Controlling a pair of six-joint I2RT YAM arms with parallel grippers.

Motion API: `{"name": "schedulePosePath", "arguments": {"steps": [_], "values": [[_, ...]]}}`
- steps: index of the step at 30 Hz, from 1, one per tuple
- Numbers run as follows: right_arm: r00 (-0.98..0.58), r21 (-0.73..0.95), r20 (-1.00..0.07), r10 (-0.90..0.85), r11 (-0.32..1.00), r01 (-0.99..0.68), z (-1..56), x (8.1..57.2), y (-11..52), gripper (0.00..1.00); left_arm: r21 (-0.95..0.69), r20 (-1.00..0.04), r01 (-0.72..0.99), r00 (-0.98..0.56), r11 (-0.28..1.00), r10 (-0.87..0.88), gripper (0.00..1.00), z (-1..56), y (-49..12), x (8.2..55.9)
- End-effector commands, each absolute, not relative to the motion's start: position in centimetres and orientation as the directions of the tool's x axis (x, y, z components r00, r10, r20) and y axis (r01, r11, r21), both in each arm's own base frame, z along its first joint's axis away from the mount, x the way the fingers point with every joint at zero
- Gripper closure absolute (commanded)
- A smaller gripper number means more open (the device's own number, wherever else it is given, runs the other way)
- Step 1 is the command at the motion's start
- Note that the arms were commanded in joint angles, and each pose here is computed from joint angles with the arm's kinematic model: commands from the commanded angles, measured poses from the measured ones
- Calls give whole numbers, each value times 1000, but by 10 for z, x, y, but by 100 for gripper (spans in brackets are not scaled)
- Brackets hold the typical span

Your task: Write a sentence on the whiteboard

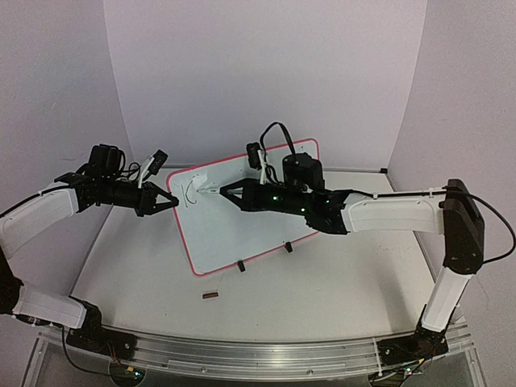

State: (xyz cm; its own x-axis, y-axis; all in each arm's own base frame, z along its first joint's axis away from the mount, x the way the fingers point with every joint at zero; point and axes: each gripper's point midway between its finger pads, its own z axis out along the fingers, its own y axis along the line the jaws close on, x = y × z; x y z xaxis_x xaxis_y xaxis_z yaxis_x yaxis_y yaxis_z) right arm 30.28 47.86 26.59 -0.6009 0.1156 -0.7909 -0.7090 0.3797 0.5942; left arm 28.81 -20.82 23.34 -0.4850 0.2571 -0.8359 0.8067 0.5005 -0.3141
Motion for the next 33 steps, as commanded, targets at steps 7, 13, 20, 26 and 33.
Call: {"name": "schedulePosePath", "arguments": {"steps": [7, 13, 20, 26, 33], "values": [[-617, 610, -776, 131, 401, -683, 261, 307, 473, 100, -253, -835, 793, -468, 554, 289, 100, 230, -200, 294], [-639, 624, -760, 119, 408, -667, 250, 303, 469, 100, -251, -836, 794, -466, 554, 290, 100, 230, -200, 294], [-629, 625, -767, 128, 373, -686, 265, 296, 466, 100, -252, -836, 794, -467, 554, 289, 100, 230, -200, 294], [-602, 620, -782, 162, 308, -722, 297, 288, 464, 100, -253, -835, 793, -468, 555, 290, 100, 230, -200, 294], [-581, 605, -794, 177, 315, -732, 302, 296, 470, 100, -254, -834, 793, -469, 554, 290, 100, 229, -200, 294]]}}
